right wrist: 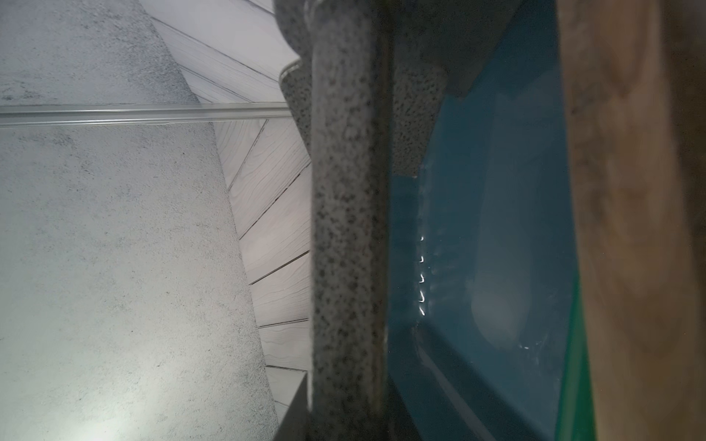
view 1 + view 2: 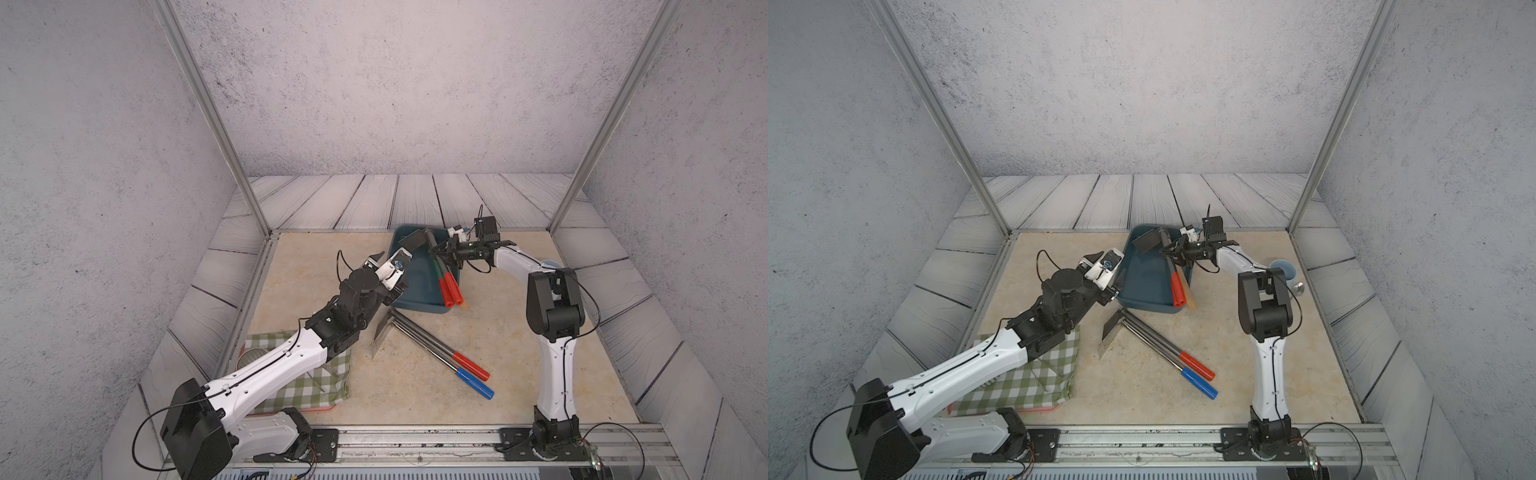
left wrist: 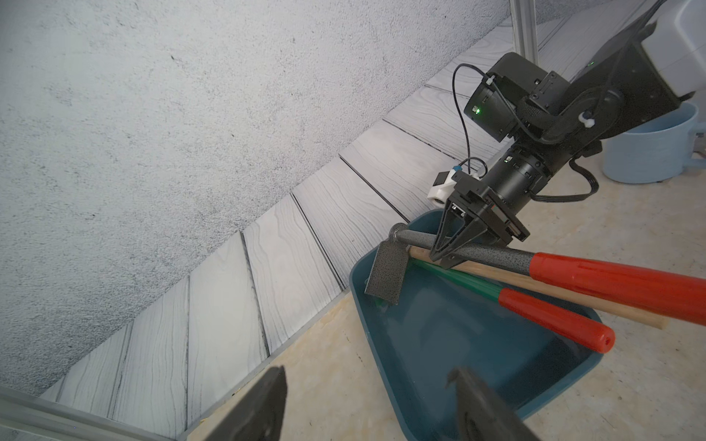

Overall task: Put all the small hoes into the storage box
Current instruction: Pick up the hoe from the center of the board, then place the hoe in the storage box.

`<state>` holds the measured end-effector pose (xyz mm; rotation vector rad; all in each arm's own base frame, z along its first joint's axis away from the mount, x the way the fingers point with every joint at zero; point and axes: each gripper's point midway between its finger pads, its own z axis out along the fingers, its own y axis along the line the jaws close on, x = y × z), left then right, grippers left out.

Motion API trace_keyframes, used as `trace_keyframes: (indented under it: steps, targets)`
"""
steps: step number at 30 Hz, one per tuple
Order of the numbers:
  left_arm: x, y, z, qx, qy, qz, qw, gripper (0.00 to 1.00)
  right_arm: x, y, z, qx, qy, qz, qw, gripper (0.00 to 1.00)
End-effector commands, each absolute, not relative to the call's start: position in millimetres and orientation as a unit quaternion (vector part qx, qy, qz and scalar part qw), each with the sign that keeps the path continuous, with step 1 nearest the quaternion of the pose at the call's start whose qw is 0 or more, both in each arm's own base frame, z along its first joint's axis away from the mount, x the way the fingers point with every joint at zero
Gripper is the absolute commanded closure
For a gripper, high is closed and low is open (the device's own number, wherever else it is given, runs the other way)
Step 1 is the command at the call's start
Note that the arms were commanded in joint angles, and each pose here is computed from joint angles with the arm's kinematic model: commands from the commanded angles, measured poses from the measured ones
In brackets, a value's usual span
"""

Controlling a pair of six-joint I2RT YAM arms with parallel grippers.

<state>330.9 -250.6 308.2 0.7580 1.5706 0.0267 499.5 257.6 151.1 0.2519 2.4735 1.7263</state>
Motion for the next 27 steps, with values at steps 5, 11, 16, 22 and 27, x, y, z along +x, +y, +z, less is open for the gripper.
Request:
trace_keyframes:
  steps: [5, 11, 16, 22, 27]
  targets:
    - [339.9, -241.3, 301.3, 0.306, 0.709, 0.018, 0.635, 0.28, 506.9, 260.5, 152.5, 0.065, 0.812, 0.576, 0.068, 1.00]
    - [340.8, -241.7, 300.5, 0.305, 0.711, 0.014, 0.633, 0.28, 508.8, 270.0, 140.2, 0.068, 0.813, 0.575, 0.059, 1.00]
    - [341.1, -242.3, 297.9, 0.307, 0.713, 0.013, 0.630, 0.28, 518.7, 273.8, 135.3, 0.090, 0.803, 0.585, 0.066, 1.00]
    - [341.1, -245.5, 294.9, 0.312, 0.714, 0.008, 0.626, 0.28, 521.5, 279.9, 128.4, 0.104, 0.815, 0.566, 0.070, 0.99]
    - [340.9, -244.9, 295.4, 0.311, 0.714, 0.008, 0.627, 0.28, 509.9, 275.6, 114.0, 0.110, 0.838, 0.532, 0.050, 0.80]
